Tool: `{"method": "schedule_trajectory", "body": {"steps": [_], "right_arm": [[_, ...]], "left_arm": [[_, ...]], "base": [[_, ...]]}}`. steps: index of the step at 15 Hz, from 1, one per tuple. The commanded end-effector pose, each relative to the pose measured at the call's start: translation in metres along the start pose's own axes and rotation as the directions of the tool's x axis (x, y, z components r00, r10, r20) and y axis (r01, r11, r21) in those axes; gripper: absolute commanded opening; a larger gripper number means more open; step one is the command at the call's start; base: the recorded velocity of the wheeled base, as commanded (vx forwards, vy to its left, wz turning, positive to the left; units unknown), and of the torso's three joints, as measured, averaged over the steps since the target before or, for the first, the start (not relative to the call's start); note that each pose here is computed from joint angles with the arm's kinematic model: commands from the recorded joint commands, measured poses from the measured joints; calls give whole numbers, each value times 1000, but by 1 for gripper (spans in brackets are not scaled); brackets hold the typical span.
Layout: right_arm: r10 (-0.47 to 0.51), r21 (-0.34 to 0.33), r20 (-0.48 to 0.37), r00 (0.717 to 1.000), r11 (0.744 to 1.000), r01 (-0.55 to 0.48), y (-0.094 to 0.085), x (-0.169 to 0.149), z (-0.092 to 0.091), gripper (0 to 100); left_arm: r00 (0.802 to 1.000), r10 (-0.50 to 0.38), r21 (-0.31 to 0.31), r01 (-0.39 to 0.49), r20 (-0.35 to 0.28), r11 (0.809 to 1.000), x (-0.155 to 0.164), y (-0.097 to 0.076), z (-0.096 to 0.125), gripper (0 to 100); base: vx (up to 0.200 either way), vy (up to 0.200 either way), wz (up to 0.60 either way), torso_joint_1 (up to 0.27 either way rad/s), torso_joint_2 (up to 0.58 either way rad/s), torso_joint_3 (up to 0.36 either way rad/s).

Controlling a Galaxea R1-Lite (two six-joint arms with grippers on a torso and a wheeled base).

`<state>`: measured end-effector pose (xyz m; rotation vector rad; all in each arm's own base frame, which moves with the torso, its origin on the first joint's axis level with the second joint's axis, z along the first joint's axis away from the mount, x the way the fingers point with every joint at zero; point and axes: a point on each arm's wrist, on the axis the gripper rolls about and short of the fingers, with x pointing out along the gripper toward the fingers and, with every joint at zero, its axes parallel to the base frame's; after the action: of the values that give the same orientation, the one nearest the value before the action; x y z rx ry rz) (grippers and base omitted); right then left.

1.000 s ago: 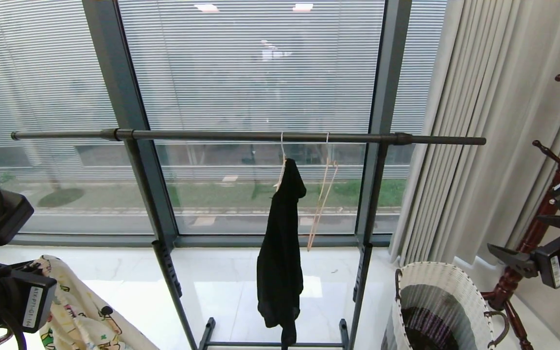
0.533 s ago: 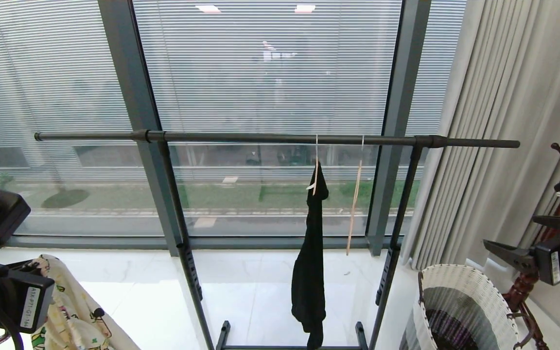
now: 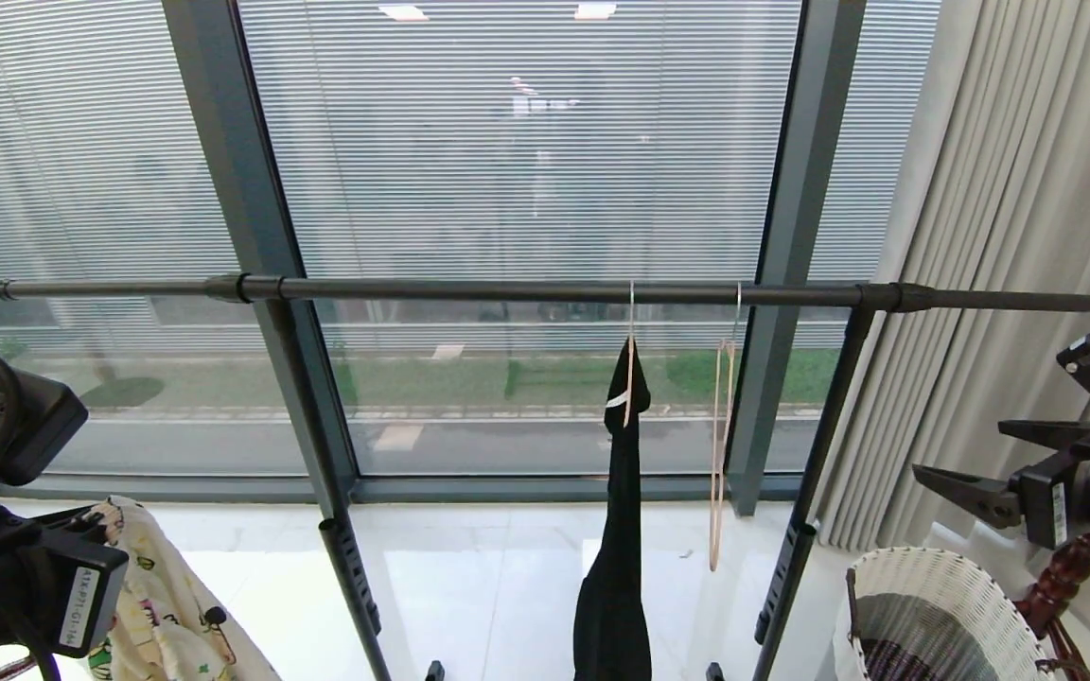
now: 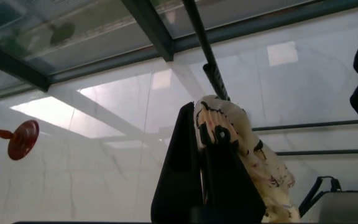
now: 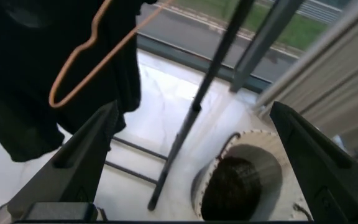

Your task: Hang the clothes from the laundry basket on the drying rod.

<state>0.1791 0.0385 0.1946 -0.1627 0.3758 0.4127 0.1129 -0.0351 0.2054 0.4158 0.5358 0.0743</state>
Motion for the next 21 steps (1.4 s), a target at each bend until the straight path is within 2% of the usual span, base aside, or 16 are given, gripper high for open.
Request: {"method": "schedule_trajectory", "body": {"steps": [1,3,6,7,9,11,12,14,17,21], "right_arm": [[58,-4,-17,998,998,-58,9,7,-1,100],[140,20,-52,989,990,-139,25,21,-2,100],[256,85,-82,963,965,-249,56,53,-4,100],[266,96,-80,961,961,-258,67,66,-6,100],[202,83,-104,974,978,-193,90,90,-9,100],[195,150,-97,976,972,-179,110,103,-3,100],[185,160,-101,978,973,-167,112,107,-2,100],[83,162,-143,986,985,-60,113,127,-10,100],[65,162,-185,981,986,-35,112,133,-17,100],[-16,186,-218,976,981,57,95,136,-21,100]], "left_arm": [[1000,-5,4,5,3,1000,0,-1,0,0],[1000,-5,3,5,5,1000,0,-1,1,0],[1000,-2,2,2,4,1000,0,-1,1,0],[1000,-2,2,2,5,1000,-1,0,1,0],[1000,0,-1,0,9,1000,-1,0,1,0],[1000,1,-4,-1,13,1000,-3,1,0,0],[1000,2,-4,-2,11,1000,-2,1,0,0],[1000,2,-4,-2,11,1000,-2,1,0,0],[1000,2,-5,-2,10,1000,-2,1,0,0],[1000,0,-1,0,2,1000,-1,0,-2,0]], "base": [[200,0,0,7,2,12],[0,0,0,0,0,0],[0,0,0,0,0,0],[0,0,0,0,0,0],[0,0,0,0,0,0],[0,0,0,0,0,0],[0,0,0,0,0,0],[0,0,0,0,0,0],[0,0,0,0,0,0],[0,0,0,0,0,0]]}}
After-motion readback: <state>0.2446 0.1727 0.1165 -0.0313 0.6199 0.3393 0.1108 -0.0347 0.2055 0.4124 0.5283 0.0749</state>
